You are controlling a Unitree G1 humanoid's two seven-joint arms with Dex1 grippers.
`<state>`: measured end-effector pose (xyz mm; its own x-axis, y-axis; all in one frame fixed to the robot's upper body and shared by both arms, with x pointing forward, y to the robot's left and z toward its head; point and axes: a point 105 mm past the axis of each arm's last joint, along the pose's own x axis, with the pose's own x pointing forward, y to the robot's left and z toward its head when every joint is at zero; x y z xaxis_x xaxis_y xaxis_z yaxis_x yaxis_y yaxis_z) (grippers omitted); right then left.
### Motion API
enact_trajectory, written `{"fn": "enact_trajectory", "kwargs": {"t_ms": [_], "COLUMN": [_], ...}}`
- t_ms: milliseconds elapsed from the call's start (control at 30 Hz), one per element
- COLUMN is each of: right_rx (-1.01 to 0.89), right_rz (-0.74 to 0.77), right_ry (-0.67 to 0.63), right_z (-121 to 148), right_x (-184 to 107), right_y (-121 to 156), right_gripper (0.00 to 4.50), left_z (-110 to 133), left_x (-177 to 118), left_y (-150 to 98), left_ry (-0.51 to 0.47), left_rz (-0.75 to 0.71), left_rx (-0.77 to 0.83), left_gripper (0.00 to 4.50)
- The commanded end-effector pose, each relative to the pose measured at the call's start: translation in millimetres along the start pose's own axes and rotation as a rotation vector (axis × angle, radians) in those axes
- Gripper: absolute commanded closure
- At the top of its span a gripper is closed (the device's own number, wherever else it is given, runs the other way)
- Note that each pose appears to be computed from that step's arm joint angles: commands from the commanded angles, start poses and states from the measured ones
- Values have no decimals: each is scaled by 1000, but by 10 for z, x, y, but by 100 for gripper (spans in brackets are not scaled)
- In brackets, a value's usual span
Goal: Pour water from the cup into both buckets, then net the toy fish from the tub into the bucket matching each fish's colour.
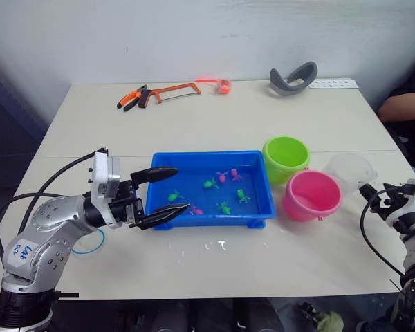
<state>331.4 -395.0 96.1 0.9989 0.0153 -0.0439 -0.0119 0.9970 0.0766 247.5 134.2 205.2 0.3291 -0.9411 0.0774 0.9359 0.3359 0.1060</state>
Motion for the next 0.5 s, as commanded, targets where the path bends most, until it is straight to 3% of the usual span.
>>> {"fn": "enact_trajectory", "kwargs": {"t_ms": [33, 167, 500], "right_rx": [-12, -13, 9], "right_rz": [28, 36, 5], "right_ry": [-31, -34, -72], "right_z": [73, 66, 106], "right_x": [23, 14, -40], "right_y": [36, 43, -22], "right_gripper": [232, 427, 440], "left_z": [79, 76, 66], "left_x": [-13, -19, -25], "left_y": [1, 2, 19], "left_ry": [-13, -12, -18], "left_rz": [-3, -3, 3], "left_rx": [49, 50, 47], "left_gripper": [0, 0, 0]}}
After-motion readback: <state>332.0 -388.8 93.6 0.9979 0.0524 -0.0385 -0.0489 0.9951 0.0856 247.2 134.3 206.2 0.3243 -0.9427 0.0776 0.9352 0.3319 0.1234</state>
